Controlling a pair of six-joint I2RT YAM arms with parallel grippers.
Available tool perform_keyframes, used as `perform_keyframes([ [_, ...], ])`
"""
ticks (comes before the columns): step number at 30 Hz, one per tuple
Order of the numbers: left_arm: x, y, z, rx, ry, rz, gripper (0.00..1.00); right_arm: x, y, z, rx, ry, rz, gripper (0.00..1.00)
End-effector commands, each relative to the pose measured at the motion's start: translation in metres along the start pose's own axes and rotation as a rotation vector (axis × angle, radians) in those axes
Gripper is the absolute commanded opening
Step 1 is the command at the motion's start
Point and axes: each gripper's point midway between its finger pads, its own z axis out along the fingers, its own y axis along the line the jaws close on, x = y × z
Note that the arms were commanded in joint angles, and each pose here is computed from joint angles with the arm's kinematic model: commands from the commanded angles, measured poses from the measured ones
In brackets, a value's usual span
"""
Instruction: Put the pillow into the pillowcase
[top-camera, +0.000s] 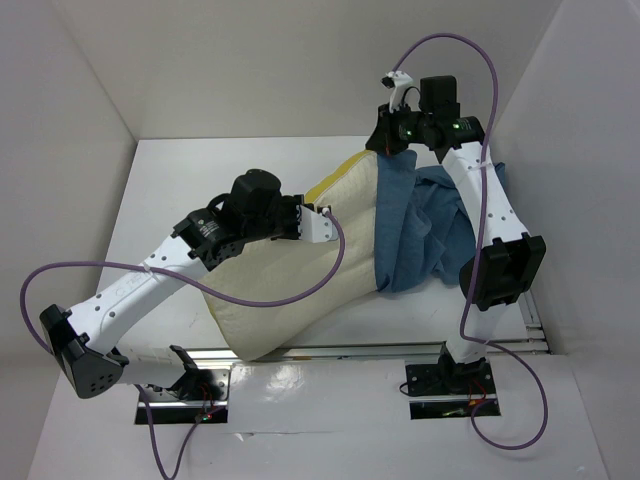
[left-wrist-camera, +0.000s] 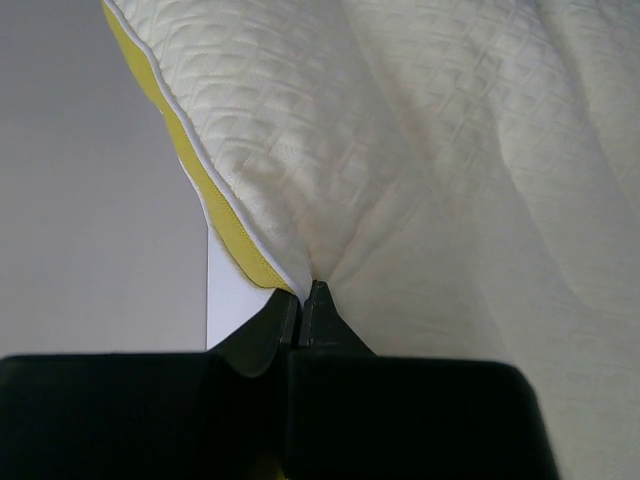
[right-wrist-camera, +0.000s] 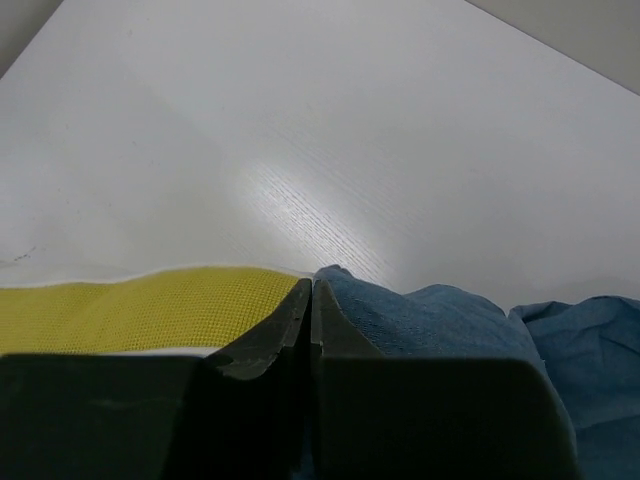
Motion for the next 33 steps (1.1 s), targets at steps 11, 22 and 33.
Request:
perform_keyframes([
  [11, -0.023, 0.021, -0.008, -0.078, -0.085, 0.044, 0.00, -0.046, 0.019, -0.034, -0.040, -0.157, -0.027, 0.00],
  [22, -0.025, 0.025, -0.003, -0.087, -0.091, 0.054, 0.00, -0.060, 0.081, -0.028, -0.276, -0.186, -0.047, 0.00],
  [33, -0.034, 0.041, 0.003, -0.180, -0.091, 0.055, 0.00, -0.016, 0.160, 0.006, -0.443, -0.055, -0.054, 0.00],
])
